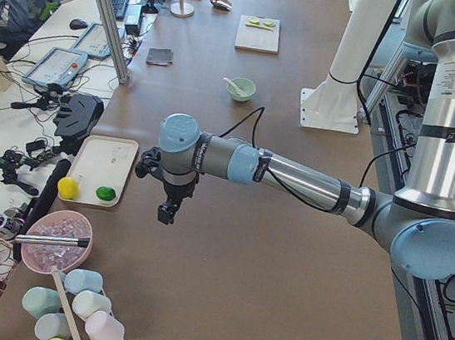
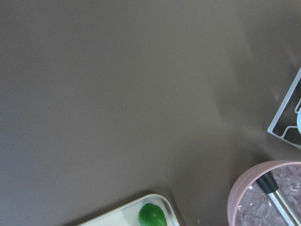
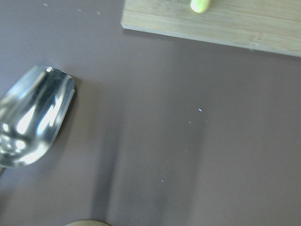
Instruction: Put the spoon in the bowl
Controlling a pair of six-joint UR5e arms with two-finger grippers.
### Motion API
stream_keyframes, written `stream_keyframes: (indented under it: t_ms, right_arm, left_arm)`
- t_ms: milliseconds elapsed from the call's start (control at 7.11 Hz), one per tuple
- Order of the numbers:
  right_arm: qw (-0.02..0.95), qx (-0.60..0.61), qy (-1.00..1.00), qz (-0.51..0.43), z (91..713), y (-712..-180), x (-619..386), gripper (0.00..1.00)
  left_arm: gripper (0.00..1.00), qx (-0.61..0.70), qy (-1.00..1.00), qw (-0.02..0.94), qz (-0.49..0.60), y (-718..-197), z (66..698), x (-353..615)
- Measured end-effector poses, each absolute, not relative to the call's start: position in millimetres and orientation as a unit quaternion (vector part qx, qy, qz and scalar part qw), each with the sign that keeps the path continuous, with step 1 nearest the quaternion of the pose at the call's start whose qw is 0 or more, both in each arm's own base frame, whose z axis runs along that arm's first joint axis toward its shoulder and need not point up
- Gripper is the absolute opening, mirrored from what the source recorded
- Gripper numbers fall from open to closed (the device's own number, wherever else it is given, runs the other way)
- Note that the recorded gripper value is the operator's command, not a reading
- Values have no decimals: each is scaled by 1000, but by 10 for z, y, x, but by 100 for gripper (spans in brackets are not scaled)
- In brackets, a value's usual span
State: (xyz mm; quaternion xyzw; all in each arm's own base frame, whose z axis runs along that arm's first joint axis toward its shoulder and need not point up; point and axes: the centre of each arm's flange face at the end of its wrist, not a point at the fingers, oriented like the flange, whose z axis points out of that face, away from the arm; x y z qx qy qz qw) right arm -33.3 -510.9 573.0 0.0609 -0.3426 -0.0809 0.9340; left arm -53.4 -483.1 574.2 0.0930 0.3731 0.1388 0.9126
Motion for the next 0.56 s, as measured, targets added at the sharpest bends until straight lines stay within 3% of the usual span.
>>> stream_keyframes:
  t_ms: [562]
  right_arm:
    - [936, 47, -338, -87, 6310, -4868, 295, 100]
  left_arm:
    - [98, 80, 376, 914, 133, -4522, 6065, -564]
